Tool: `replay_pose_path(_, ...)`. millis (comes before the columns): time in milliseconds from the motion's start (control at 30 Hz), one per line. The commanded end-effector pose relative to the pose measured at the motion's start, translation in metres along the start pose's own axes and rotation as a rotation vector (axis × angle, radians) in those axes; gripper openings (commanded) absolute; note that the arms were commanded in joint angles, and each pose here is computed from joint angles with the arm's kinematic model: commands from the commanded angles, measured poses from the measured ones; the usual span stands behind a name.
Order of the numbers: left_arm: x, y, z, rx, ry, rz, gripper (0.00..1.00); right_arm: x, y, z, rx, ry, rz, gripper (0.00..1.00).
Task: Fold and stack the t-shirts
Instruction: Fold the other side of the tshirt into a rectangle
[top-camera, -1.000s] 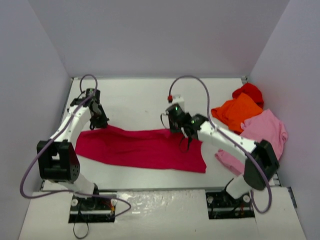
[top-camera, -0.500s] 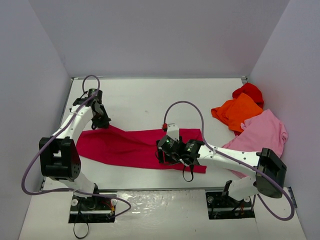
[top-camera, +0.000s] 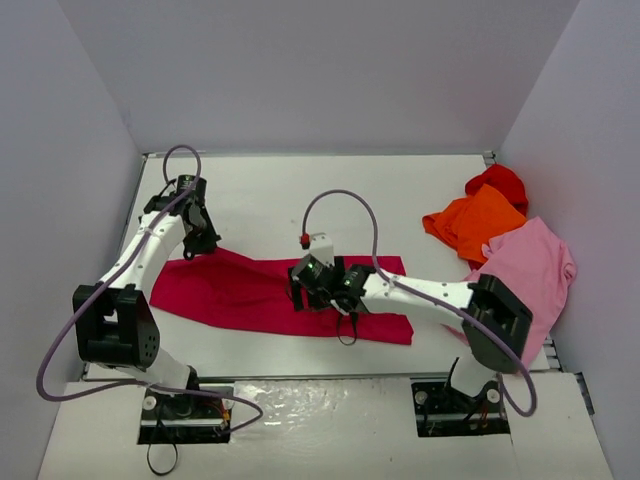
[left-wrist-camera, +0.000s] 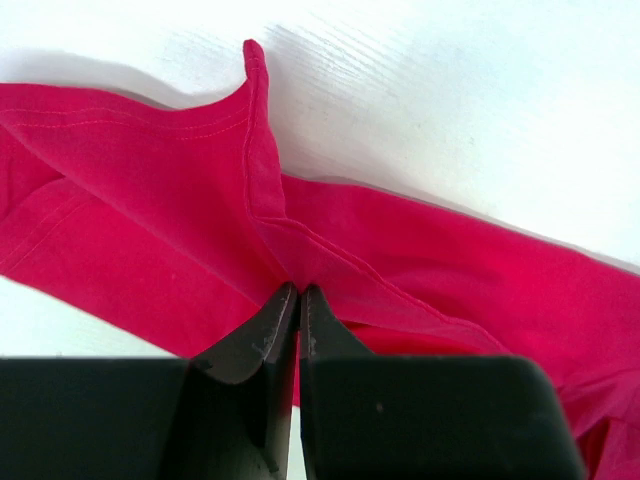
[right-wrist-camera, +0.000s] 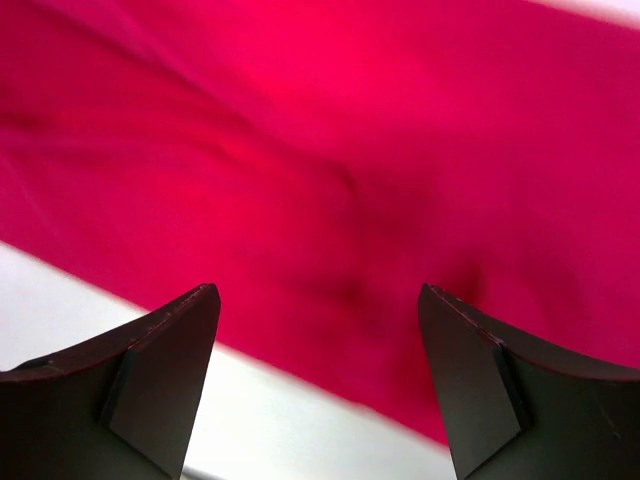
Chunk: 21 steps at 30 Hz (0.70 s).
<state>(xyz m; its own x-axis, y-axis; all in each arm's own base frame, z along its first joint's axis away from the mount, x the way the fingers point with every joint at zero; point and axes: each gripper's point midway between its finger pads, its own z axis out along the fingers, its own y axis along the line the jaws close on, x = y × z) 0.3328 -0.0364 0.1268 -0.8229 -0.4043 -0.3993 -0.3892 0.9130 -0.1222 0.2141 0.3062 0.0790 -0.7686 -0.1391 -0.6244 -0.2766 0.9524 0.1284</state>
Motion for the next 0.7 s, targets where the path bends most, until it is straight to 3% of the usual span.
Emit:
replay_pose_path(0,-0.008,0.013,-0.055,-0.011,-0.117,0.006,0.0,-0.073,0.053,0.028,-0.176,-0.106,-0.037,0.76)
replay_pose_path(167,0.024,0.026,-0.065,-0.004,-0.083,-0.002,0.0,-0.108,0.071,0.056,-0.19,-0.12,-0.12,0.77)
replay_pose_path(267,0.054,0.038,-0.068,-0.006,-0.04,-0.012,0.07,-0.125,0.076,0.064,-0.222,-0.127,-0.122,0.77)
replay_pose_path(400,0.087,0.05,-0.074,-0.001,0.005,-0.039,0.35,-0.131,0.072,0.078,-0.262,-0.095,-0.123,0.77)
replay_pose_path(433,0.09,0.053,-0.08,0.002,-0.006,-0.046,0.59,-0.13,0.073,0.079,-0.277,-0.086,-0.125,0.77)
replay_pose_path(500,0.095,0.059,-0.089,-0.004,-0.019,-0.053,0.97,-0.127,0.075,0.081,-0.292,-0.074,-0.135,0.77)
replay_pose_path(667,0.084,0.064,-0.111,0.017,-0.131,-0.074,0.97,-0.129,0.075,0.084,-0.3,-0.071,-0.135,0.77)
